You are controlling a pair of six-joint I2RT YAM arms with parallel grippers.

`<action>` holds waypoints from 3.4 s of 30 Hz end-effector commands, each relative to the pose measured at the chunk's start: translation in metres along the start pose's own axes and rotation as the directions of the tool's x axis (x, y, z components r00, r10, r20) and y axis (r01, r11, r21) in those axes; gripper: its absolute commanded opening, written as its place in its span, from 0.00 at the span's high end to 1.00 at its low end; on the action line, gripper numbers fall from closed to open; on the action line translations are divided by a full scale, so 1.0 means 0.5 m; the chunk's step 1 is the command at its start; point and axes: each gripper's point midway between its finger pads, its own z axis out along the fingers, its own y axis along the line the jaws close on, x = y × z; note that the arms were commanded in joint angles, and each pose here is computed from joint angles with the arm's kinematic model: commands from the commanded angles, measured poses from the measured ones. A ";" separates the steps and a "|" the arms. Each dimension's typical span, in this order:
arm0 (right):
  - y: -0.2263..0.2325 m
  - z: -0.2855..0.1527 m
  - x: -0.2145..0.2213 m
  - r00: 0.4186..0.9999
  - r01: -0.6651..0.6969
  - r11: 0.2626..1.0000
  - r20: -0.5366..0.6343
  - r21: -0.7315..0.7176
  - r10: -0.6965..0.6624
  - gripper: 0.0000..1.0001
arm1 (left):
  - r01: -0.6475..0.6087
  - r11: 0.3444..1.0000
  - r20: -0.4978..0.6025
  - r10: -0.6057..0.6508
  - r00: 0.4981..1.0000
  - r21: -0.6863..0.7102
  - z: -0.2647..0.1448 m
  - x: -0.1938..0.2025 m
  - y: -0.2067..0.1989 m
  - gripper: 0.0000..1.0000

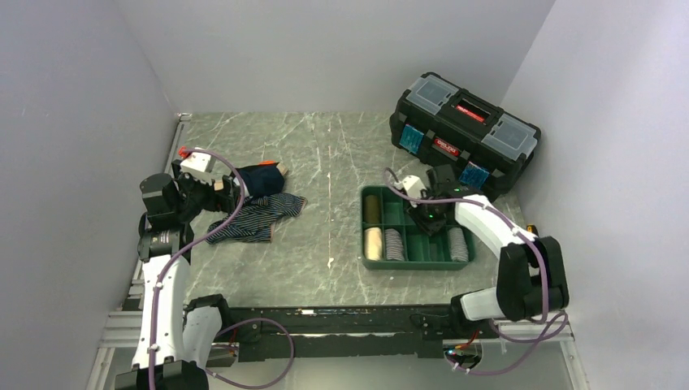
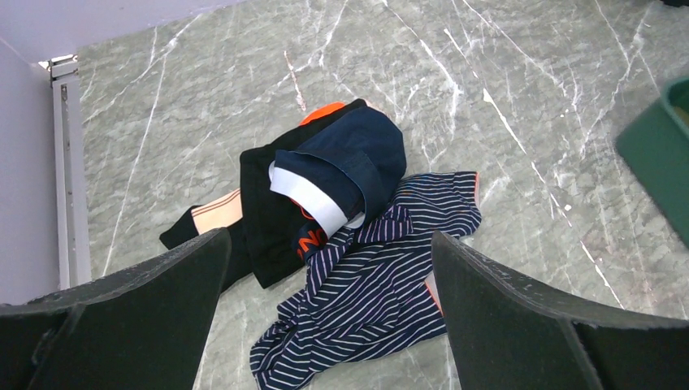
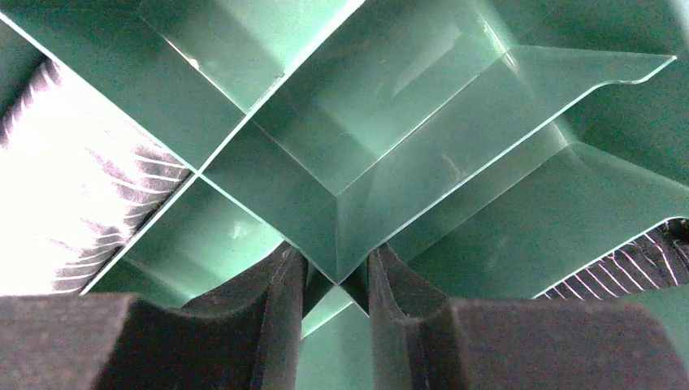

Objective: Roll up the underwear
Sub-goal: Move the storage box to the corner of the board, then move the underwear to the corner of the board, then move the underwear to the center of the board.

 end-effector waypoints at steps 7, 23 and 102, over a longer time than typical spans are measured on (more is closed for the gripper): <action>0.002 -0.112 0.234 0.966 -0.041 0.998 -0.254 0.044 0.051 1.00 | 0.003 1.000 0.028 -0.004 1.000 0.029 0.000 -0.031 -0.006 0.01; -0.202 -0.158 0.312 0.967 -0.049 0.979 -0.235 0.197 0.096 1.00 | -0.024 1.000 -0.063 0.025 0.998 0.008 0.011 -0.016 0.019 0.01; 0.015 -0.227 -0.125 0.941 0.028 0.994 0.338 -0.102 0.008 0.12 | -0.100 0.847 -0.380 0.336 0.862 0.522 0.102 0.020 -0.261 0.01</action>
